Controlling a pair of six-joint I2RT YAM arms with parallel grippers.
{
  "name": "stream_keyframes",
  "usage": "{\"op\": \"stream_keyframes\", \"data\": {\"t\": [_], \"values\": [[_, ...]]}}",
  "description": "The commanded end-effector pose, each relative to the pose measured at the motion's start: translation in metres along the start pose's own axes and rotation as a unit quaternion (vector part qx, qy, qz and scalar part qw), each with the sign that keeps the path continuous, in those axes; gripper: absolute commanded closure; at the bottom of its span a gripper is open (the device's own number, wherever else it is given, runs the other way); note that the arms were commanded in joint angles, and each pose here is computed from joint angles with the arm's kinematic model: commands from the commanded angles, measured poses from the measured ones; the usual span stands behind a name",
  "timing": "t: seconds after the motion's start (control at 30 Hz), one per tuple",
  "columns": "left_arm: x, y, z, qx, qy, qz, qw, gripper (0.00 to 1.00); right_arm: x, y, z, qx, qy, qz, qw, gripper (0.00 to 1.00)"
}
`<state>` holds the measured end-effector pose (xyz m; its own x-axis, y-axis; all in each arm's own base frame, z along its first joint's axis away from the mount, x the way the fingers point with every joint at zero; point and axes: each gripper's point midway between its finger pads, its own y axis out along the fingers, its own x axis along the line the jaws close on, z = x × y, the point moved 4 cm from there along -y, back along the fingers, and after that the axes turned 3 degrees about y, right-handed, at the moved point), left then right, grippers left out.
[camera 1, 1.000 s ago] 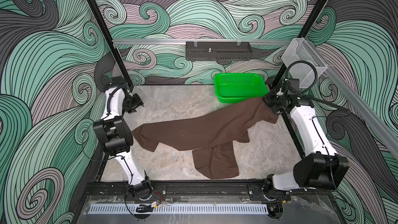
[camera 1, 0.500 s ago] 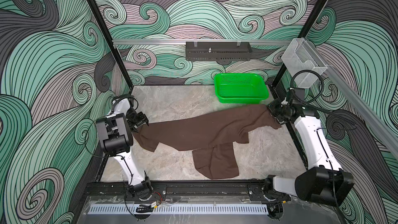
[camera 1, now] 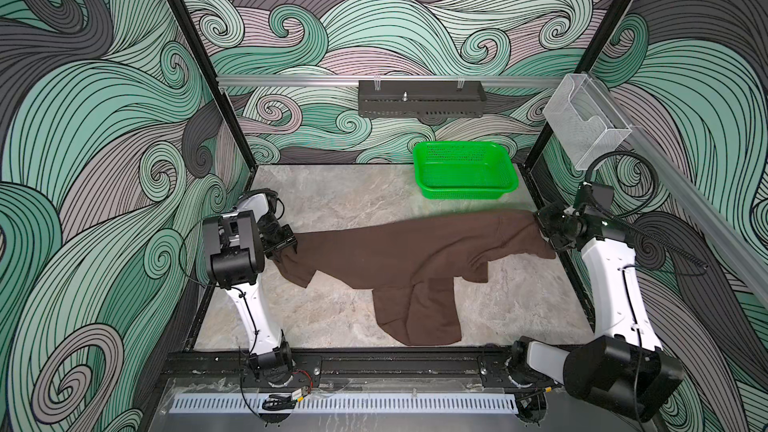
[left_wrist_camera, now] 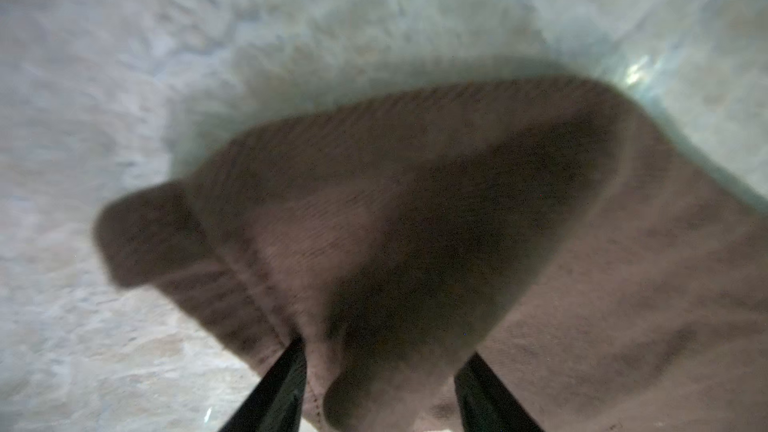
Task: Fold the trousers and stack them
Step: 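Lift the trousers with both grippers and swing them farther from the robot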
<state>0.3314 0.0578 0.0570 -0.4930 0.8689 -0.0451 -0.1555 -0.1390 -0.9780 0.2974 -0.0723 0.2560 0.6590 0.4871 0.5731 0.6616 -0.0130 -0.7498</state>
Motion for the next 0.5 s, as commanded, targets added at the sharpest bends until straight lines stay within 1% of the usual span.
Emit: {"op": "stream_keyframes", "data": {"t": [0.0,0.07,0.13,0.2,0.27,0.3,0.37,0.47], "values": [[-0.006,0.004,-0.005,-0.002,0.001,-0.015,1.0,0.5,0.003,-0.002,-0.002,-0.004,0.003,-0.012,1.0,1.0],[-0.012,0.007,-0.006,0.001,0.006,-0.016,1.0,0.6,0.003,-0.002,-0.002,-0.004,0.003,-0.012,1.0,1.0],[-0.018,0.01,-0.008,0.003,0.012,-0.018,1.0,0.73,0.004,-0.002,-0.001,-0.003,0.002,-0.013,1.0,1.0],[-0.022,0.01,-0.011,0.002,0.017,-0.017,1.0,0.84,0.005,-0.003,-0.001,-0.001,0.003,-0.015,1.0,1.0],[-0.026,0.002,-0.016,-0.009,0.022,-0.015,1.0,0.98,0.006,-0.003,-0.001,0.002,0.003,-0.019,1.0,1.0],[-0.028,-0.007,-0.019,-0.022,0.026,-0.011,0.999,1.0,0.008,-0.003,0.0,0.004,0.003,-0.023,1.0,1.0],[-0.035,-0.035,-0.028,-0.063,0.039,0.003,0.997,1.0,0.011,-0.002,0.003,0.01,0.003,-0.033,0.999,1.0],[-0.047,-0.096,-0.038,-0.137,0.064,0.025,0.988,1.0,0.024,-0.002,0.008,0.024,-0.01,-0.057,0.998,1.0]]}}
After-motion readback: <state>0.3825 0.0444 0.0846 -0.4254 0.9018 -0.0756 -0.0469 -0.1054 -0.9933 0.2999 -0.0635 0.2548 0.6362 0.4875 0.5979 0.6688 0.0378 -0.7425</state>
